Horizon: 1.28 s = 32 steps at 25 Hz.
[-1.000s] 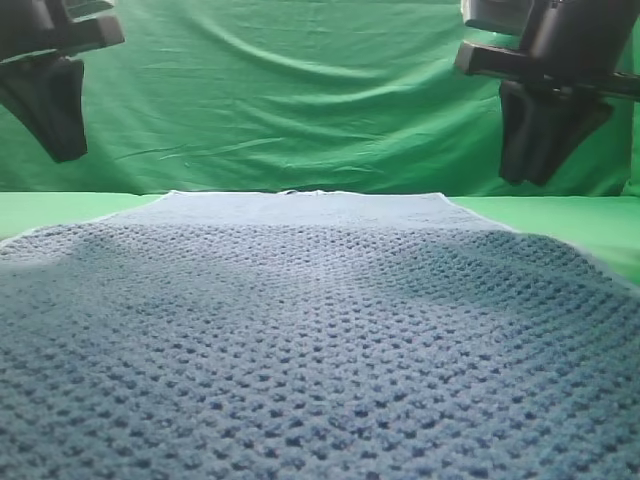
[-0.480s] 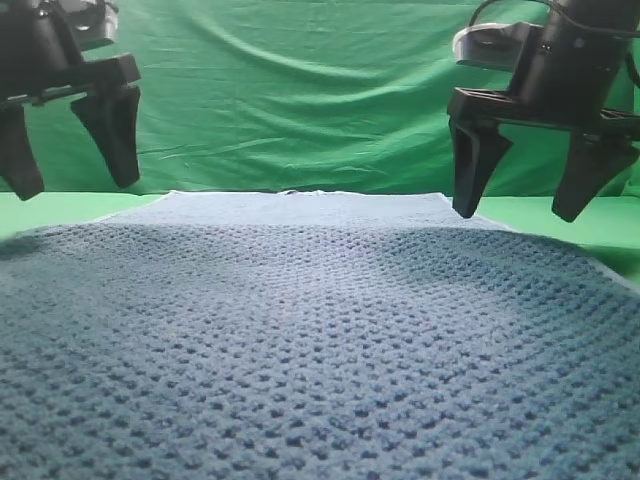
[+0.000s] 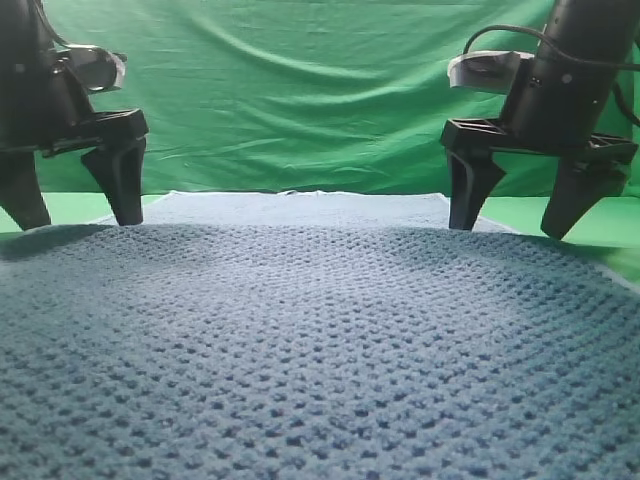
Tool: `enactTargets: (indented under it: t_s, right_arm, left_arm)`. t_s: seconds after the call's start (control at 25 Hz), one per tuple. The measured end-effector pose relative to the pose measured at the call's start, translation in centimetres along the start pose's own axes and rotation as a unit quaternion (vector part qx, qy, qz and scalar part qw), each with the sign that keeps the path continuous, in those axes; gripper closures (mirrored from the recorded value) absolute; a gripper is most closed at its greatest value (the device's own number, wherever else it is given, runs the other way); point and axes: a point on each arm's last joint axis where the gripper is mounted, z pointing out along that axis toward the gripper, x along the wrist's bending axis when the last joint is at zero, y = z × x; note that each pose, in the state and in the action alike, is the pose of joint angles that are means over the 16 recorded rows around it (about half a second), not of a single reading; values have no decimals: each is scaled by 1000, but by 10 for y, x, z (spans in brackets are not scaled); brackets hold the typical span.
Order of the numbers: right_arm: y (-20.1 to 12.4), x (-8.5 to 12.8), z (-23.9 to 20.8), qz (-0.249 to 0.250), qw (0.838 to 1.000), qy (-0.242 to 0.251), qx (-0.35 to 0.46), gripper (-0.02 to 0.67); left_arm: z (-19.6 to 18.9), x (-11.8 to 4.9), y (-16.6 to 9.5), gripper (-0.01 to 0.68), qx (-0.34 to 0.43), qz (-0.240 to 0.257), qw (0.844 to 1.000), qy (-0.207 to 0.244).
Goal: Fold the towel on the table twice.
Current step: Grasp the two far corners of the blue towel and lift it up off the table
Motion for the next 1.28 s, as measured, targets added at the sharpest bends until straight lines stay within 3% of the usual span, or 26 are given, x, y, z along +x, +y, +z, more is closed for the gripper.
enactTargets:
  t_s: [0.28,0.44,0.6,0.96,1.12,1.28]
  right_arm:
    - [1,4,3,-4,1000,1,-3,58]
    - [1,7,3,-7,1000,4,-2,139]
    - [1,11,4,-9,1000,7,2,282]
    - [8,16,-1,-10,1000,19,23,581]
    - [18,18,-11,-13,999,23,27,642]
    - [33,19,-29,-20,999,23,17,649]
  left_arm:
    - [4,1,1,31,-2,-1,1000,1]
    - [5,1,1,69,-3,-1,1000,1]
    - [5,1,1,192,-3,-2,1000,1]
    - [4,1,2,543,-5,-2,1000,0]
    - [-5,-1,4,646,-13,-1,1000,0]
    - [-23,-3,8,669,-33,2,999,-1]
